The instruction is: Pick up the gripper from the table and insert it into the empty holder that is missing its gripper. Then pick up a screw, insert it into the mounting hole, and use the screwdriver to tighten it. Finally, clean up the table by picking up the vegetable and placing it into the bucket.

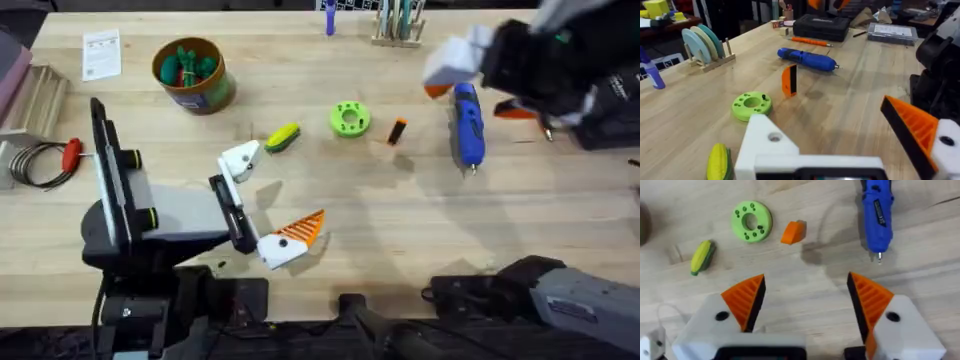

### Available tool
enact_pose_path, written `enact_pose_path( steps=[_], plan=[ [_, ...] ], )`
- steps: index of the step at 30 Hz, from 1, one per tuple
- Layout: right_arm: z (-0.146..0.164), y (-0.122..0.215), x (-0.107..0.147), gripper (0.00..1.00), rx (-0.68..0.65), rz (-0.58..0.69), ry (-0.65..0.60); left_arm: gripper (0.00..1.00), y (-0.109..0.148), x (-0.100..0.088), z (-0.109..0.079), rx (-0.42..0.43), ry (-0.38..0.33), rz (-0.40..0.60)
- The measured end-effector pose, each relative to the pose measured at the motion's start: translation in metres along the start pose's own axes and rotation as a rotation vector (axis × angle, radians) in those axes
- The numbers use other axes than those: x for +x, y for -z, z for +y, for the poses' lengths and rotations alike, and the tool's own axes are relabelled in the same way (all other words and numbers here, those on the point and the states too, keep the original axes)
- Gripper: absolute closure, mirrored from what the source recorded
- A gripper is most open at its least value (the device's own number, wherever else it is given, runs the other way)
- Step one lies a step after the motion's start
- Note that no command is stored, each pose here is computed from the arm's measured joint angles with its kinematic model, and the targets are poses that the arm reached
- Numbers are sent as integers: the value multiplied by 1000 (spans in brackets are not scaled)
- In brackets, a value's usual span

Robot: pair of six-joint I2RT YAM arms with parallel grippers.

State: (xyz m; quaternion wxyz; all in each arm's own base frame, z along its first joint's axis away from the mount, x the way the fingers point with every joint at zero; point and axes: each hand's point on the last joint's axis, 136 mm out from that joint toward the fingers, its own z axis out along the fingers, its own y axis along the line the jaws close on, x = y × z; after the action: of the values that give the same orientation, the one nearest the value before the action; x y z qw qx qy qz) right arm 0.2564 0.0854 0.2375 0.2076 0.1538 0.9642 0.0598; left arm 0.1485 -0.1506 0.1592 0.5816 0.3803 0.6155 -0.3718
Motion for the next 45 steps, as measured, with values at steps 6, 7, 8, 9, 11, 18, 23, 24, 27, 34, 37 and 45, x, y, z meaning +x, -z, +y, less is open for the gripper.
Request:
enact_pose_path(
  steps=[6, 7, 8, 9, 11, 18, 23, 24, 27, 34, 37, 45],
  plan=[
    [22, -25, -9, 19, 65, 64, -57, 15, 0, 0, 0, 0, 0, 0],
    [25, -31, -9, 19, 77, 76, -62, 15, 0, 0, 0, 1, 0, 0],
    [28, -37, -7, 19, 89, 89, -63, 15, 0, 0, 0, 1, 0, 0],
    [30, -42, -5, 18, 101, 104, -63, 15, 0, 0, 0, 2, 0, 0],
    [33, -54, -1, 18, 128, 134, -63, 15, 0, 0, 0, 3, 0, 0],
    [36, -94, 10, 17, 214, 215, -78, 15, 0, 0, 0, 3, 0, 0],
    [47, -117, 6, 26, 208, 210, -128, 15, 0, 0, 0, 3, 0, 0],
    [48, -120, 5, 42, 203, 208, -134, 15, 0, 0, 0, 3, 0, 0],
    [53, -127, 6, 92, 175, 218, -150, 15, 0, 0, 0, 3, 0, 0],
    [41, -139, 9, 106, 166, 264, -196, 15, 0, 0, 0, 3, 0, 0],
    [37, -144, 15, 111, 173, 278, -197, 15, 0, 0, -1, 3, 0, 0],
    [37, -155, 18, 196, 160, 268, -198, 14, 0, 0, -1, 3, 0, 0]
  ],
)
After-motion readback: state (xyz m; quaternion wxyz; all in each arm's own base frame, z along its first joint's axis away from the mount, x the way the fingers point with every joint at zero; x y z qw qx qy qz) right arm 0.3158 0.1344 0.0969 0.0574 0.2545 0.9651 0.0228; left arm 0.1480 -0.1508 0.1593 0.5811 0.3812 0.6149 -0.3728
